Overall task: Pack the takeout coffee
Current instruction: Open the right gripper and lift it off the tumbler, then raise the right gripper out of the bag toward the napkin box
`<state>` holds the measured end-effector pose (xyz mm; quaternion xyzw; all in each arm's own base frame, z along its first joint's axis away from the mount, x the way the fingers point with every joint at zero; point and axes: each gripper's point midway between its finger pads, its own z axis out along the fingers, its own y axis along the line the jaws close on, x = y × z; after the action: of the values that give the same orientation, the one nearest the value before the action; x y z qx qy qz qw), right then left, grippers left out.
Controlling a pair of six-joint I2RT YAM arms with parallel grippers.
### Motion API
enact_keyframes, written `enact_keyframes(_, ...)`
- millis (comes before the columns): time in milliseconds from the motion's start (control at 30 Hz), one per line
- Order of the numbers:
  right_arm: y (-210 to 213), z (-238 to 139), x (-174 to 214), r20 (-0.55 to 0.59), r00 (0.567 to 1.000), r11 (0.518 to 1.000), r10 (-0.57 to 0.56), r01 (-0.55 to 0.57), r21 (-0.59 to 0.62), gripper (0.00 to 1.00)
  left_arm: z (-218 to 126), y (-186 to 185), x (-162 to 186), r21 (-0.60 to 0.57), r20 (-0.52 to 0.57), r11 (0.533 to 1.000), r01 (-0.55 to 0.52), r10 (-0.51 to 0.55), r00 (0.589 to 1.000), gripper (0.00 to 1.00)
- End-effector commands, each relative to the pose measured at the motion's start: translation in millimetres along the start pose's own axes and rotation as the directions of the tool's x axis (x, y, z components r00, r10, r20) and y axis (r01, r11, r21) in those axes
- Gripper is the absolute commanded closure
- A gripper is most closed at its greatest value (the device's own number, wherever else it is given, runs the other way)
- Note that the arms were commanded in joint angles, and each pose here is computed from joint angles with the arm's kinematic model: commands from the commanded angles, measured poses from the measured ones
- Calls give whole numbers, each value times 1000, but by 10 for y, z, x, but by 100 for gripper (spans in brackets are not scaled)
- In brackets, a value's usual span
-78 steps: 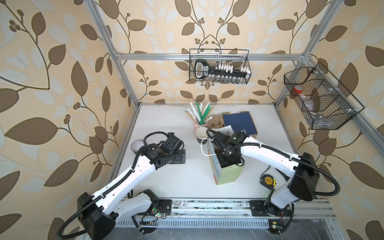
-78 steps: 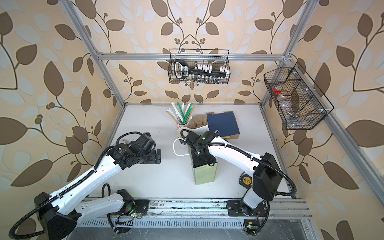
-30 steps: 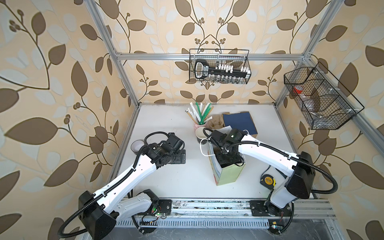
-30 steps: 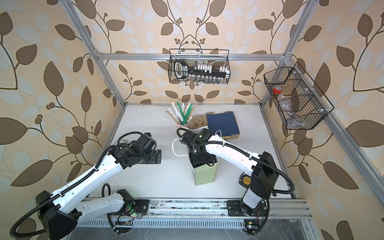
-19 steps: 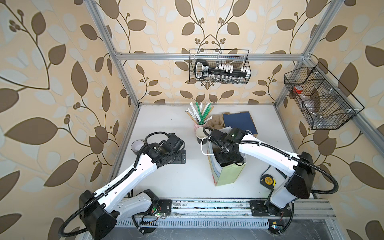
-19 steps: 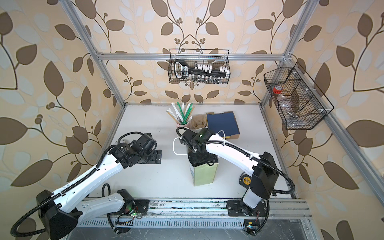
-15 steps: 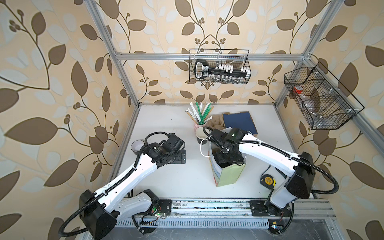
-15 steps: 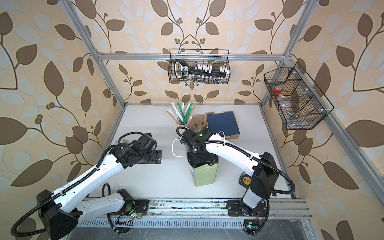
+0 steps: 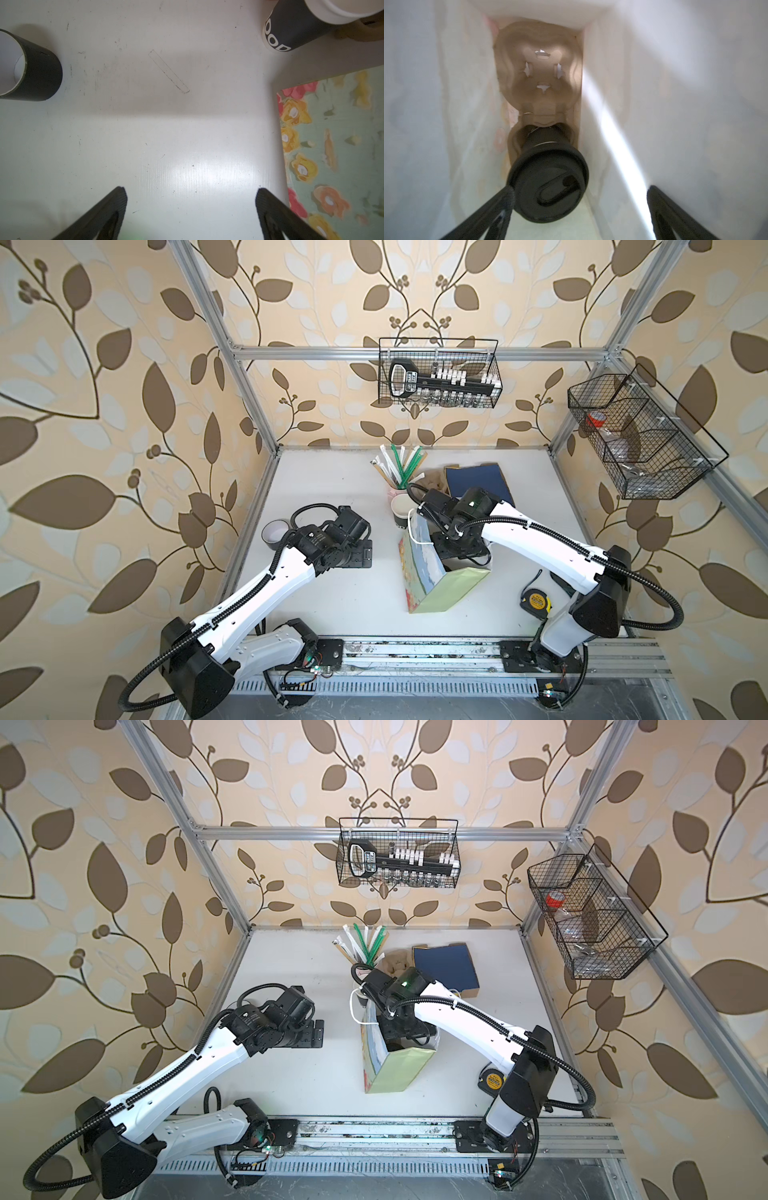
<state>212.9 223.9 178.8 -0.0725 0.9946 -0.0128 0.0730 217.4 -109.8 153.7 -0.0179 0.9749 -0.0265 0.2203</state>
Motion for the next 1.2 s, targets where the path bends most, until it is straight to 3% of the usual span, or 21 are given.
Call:
enact_keyframes(0,-126,26,29,-20,1000,997,-17,19,81,0,-33,23,-40,-4,6,1000,0,0,1000,1)
enact_keyframes(467,-72,-41,-89,23,995,965,-94,86,247,0,-38,24,-45,-2,10,1000,1,-1,1000,1)
enact_keyframes(1167,4,-691,-287,191,979,994,-74,57,96,0,-53,19,-45,6,15,1000,2,-2,1000,1)
